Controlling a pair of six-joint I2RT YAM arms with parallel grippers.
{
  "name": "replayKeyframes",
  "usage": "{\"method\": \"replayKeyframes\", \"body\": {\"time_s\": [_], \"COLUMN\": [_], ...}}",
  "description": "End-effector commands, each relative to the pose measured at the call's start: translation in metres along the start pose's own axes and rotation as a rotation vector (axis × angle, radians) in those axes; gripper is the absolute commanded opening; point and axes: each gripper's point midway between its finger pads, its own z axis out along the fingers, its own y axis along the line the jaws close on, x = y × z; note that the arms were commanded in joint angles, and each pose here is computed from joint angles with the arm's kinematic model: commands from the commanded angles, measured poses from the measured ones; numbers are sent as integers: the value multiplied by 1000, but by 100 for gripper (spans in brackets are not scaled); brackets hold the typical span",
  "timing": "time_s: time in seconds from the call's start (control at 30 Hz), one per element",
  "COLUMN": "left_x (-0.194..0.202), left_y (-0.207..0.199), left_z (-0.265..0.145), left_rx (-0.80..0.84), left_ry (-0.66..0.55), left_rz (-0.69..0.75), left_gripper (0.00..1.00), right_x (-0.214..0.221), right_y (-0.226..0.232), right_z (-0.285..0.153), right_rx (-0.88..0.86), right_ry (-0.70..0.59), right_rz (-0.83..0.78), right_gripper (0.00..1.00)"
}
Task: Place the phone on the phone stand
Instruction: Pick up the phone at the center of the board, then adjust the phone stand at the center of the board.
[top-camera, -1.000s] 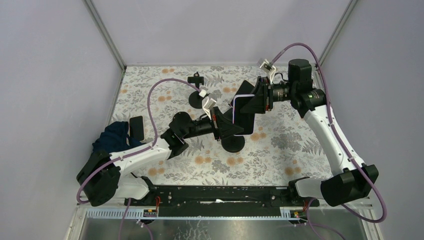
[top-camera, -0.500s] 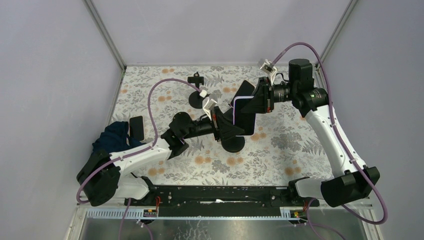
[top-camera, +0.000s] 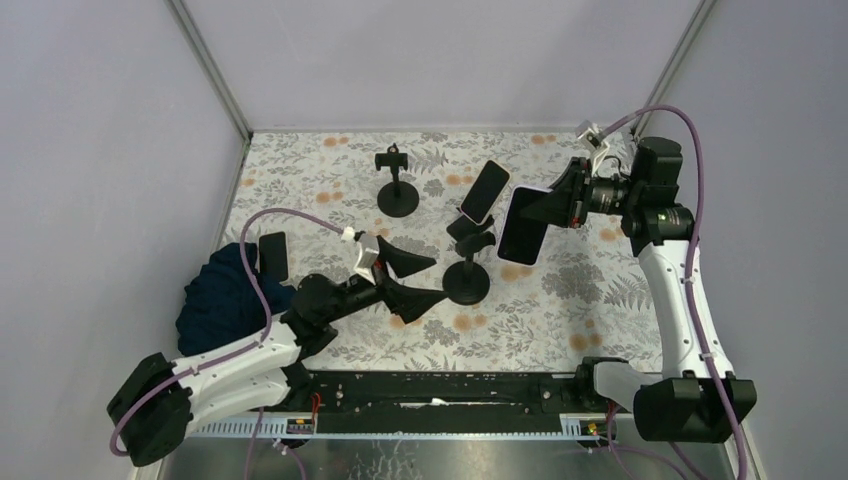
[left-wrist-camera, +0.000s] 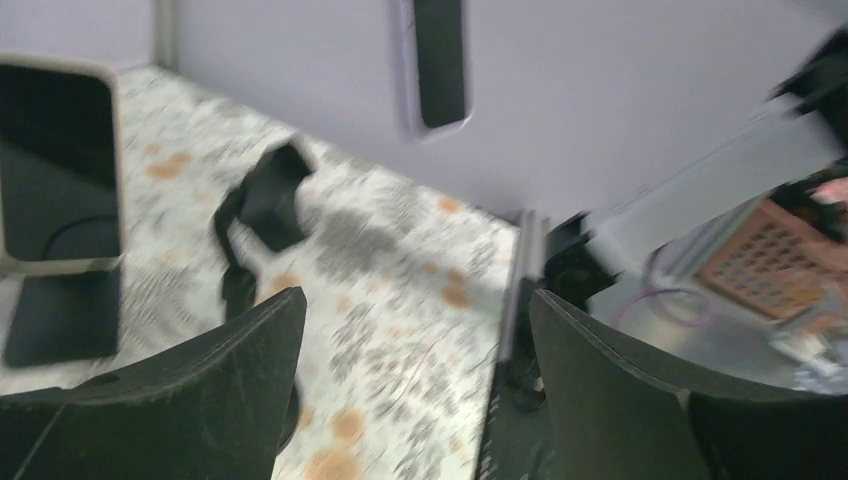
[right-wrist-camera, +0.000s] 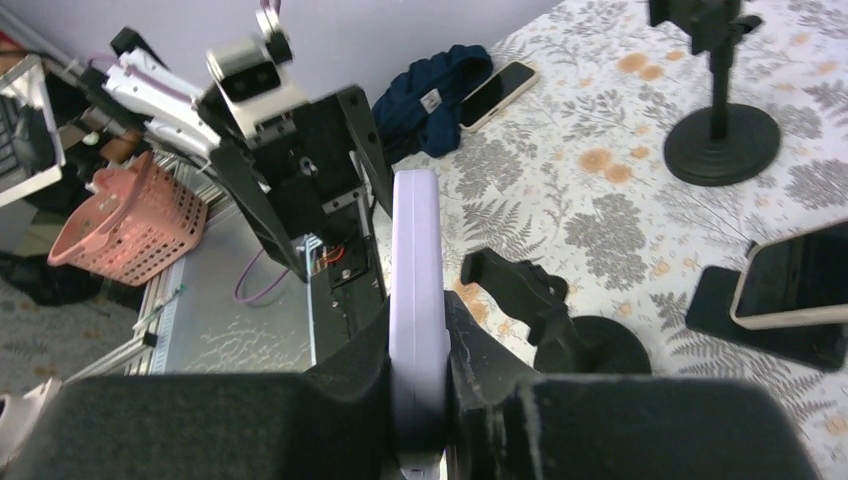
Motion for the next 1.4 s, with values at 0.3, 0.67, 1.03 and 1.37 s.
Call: {"method": "replayKeyframes", "body": {"time_s": [0.3, 0.67, 1.03, 1.37], "left_x": [84, 130, 146, 148], "left_y": [85, 138, 168, 162], "left_z": [-1, 49, 53, 62], "left_rx": [-279, -419, -536, -452], "left_ry": [-37, 18, 26, 52], "left_rz": [354, 380, 382, 446], "left_gripper": [92, 85, 53, 16], "right_x": [10, 35, 41, 43], "right_y": [-29, -56, -60, -60], "right_z": [-36, -43, -43, -43], "right_rx": [104, 173, 161, 155], "right_ry": [-90, -107, -105, -104], "right_rz": [17, 46, 64, 67], "right_gripper": [0, 0, 0, 0]}}
